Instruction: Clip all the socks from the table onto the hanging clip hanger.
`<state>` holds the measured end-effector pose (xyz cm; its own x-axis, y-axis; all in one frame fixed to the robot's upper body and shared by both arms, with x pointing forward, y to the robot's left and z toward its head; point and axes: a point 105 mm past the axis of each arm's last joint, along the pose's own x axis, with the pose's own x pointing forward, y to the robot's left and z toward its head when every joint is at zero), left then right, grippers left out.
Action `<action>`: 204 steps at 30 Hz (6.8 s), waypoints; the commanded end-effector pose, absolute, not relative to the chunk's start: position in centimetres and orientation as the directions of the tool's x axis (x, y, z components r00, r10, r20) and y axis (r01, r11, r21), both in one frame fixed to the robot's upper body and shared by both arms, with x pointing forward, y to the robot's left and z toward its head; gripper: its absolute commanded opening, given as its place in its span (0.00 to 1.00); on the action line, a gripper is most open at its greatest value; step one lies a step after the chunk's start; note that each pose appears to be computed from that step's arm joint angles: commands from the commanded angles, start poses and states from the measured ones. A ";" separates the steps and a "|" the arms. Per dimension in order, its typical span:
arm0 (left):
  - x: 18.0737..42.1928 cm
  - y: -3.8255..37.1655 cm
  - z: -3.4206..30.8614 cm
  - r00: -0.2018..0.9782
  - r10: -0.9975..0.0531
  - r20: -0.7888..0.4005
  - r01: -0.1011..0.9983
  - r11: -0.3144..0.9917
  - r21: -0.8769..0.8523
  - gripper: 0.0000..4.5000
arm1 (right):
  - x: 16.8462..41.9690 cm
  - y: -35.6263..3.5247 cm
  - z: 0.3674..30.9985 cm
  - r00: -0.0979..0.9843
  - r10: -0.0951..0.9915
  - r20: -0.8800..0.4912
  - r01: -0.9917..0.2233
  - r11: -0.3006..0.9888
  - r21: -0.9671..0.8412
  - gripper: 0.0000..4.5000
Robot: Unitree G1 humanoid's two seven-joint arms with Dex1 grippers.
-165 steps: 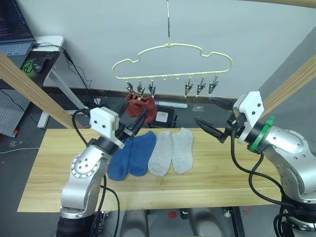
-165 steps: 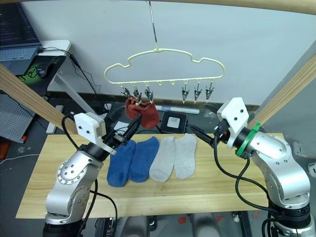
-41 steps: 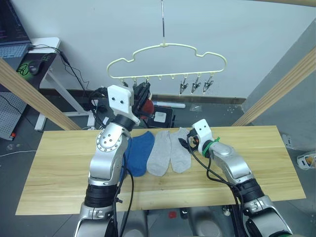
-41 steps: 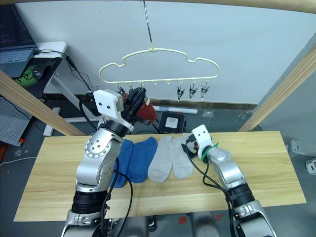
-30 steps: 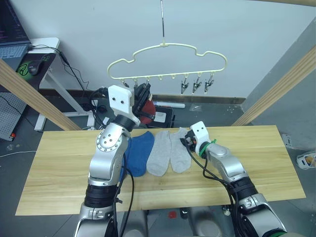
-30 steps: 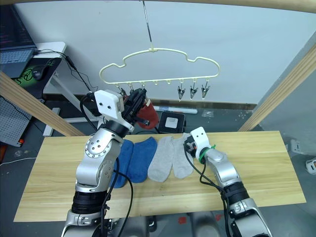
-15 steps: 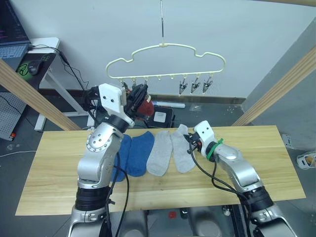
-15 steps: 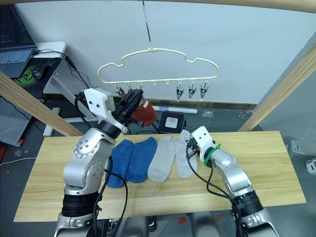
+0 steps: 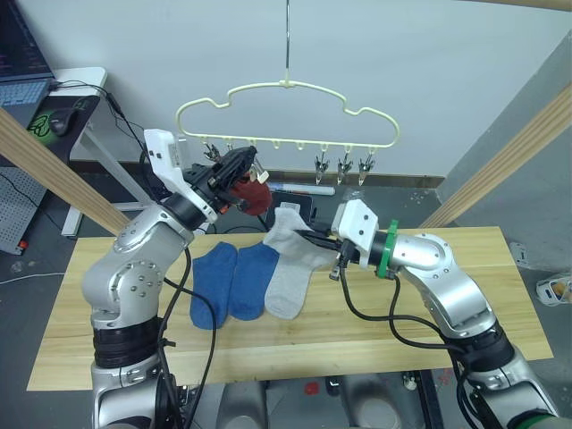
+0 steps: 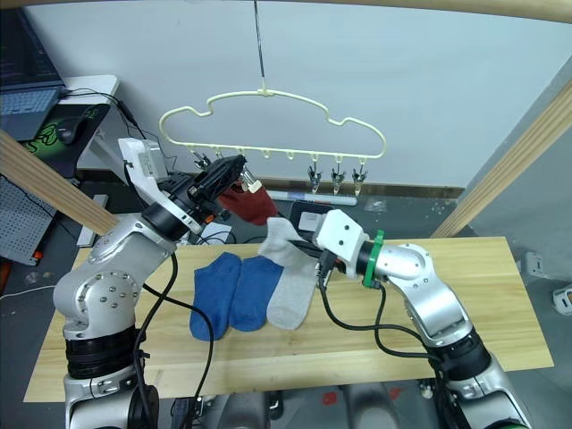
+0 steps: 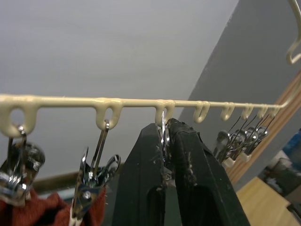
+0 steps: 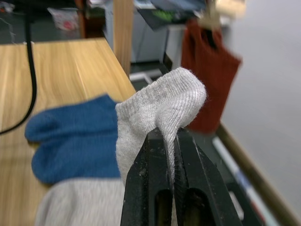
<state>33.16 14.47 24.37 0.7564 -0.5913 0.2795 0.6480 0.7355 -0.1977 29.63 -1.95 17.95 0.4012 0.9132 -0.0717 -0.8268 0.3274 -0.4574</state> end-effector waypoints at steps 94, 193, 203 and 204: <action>26.2 15.1 20.4 0.604 -0.797 0.005 0.786 0.596 0.161 0.62 | 28.8 -5.8 20.6 0.533 0.845 -0.039 -0.784 0.476 -0.399 0.46; 27.3 14.2 21.4 0.555 -0.832 0.013 0.786 0.530 0.317 0.62 | 38.2 -1.2 22.5 0.870 0.467 0.159 -0.475 0.880 0.008 0.60; 27.2 14.2 21.2 0.557 -0.830 0.011 0.787 0.532 0.312 0.62 | 38.3 -1.2 22.6 0.868 0.466 0.171 -0.473 0.881 0.002 0.60; 27.2 14.2 21.2 0.557 -0.830 0.011 0.787 0.532 0.312 0.62 | 38.3 -1.3 22.6 0.868 0.466 0.171 -0.473 0.881 0.002 0.60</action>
<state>27.60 14.49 20.47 0.5654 -0.8248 -0.0070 0.7930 0.5412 0.2799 38.57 -1.35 20.58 0.8802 0.4652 0.0943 -0.4678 0.8838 0.0056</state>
